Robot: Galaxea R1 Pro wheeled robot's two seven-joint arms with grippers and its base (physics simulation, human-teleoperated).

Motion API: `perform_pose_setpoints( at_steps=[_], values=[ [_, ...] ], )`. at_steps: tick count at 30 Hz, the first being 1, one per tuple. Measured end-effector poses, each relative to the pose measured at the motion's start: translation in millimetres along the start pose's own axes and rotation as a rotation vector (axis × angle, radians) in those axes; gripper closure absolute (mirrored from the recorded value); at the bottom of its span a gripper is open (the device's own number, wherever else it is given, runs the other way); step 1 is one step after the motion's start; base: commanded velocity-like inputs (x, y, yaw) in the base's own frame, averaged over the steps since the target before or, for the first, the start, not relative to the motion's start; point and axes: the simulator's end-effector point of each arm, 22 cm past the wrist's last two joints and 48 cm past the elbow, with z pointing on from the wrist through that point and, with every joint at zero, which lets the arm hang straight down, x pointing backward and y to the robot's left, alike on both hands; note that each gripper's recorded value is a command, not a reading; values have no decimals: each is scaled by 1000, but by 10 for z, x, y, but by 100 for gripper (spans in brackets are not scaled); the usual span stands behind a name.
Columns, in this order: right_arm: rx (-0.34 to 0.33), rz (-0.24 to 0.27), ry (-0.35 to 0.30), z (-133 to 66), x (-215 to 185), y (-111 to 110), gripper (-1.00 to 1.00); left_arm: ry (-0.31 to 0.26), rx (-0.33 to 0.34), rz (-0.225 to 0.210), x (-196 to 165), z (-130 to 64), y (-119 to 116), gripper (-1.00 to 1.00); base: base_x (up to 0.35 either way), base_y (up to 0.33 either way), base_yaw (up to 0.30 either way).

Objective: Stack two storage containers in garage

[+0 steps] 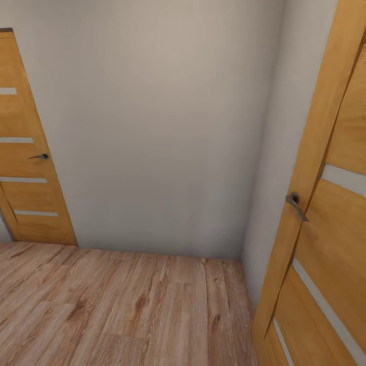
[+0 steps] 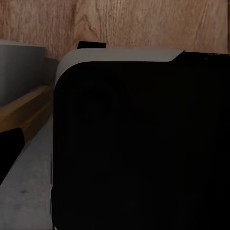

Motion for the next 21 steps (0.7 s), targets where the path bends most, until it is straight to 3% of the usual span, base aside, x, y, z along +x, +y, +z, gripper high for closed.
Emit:
perform_pose_setpoints(
  at_steps=[11, 21],
  values=[
    [1, 0, 1, -1, 4, -6, -100, 0, -1, 0, 0, 0, 0, -100, 5, -22, 0],
    [1, 0, 0, -3, 3, -9, -100, -1, 0, 0, 0, -2, -1, -100, 285, 0, 0]
  ],
)
